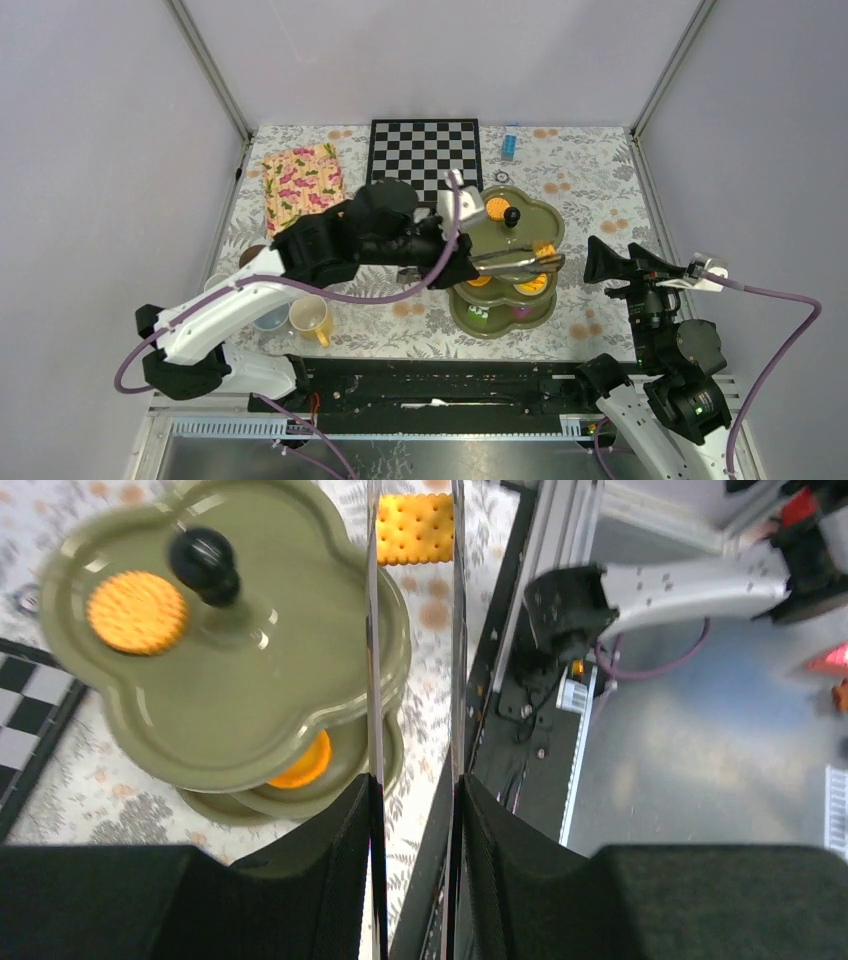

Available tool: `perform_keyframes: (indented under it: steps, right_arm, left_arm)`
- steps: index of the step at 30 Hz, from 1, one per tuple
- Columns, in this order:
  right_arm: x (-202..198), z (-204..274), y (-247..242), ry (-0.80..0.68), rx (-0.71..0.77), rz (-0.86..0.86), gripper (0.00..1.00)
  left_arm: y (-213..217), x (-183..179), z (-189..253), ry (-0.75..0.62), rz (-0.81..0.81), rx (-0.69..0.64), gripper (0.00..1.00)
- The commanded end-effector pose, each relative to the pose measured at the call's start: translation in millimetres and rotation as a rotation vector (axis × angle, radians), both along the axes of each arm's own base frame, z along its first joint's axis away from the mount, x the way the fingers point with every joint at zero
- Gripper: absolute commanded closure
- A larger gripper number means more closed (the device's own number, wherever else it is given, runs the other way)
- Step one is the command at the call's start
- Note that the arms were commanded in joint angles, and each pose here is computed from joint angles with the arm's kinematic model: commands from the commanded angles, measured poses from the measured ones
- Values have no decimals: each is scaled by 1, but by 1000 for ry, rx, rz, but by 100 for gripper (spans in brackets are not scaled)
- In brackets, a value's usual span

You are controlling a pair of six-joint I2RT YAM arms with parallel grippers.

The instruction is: Serve the afternoon tea

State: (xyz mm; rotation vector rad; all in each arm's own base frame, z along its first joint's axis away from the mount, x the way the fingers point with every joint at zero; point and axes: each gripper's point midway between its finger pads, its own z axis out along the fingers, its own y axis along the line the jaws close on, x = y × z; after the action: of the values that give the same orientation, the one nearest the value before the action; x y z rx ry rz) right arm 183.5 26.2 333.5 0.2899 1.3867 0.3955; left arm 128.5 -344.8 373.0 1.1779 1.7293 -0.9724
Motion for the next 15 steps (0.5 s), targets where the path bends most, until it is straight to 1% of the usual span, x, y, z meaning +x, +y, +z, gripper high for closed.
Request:
perform_keyframes:
  steps: [1,10,15]
  right_arm:
    - [-3,14,-6,-35,18,-23,2]
    - [-2,10,-2,-31,27,-4,2]
    - [-1,9,0,-26,30,4,2]
  left_arm:
    - [-5,1,-4,-36,18,42,69]
    - [9,12,-10,-74,100,78,70]
    - [16,15,-16,-69,136,113,69]
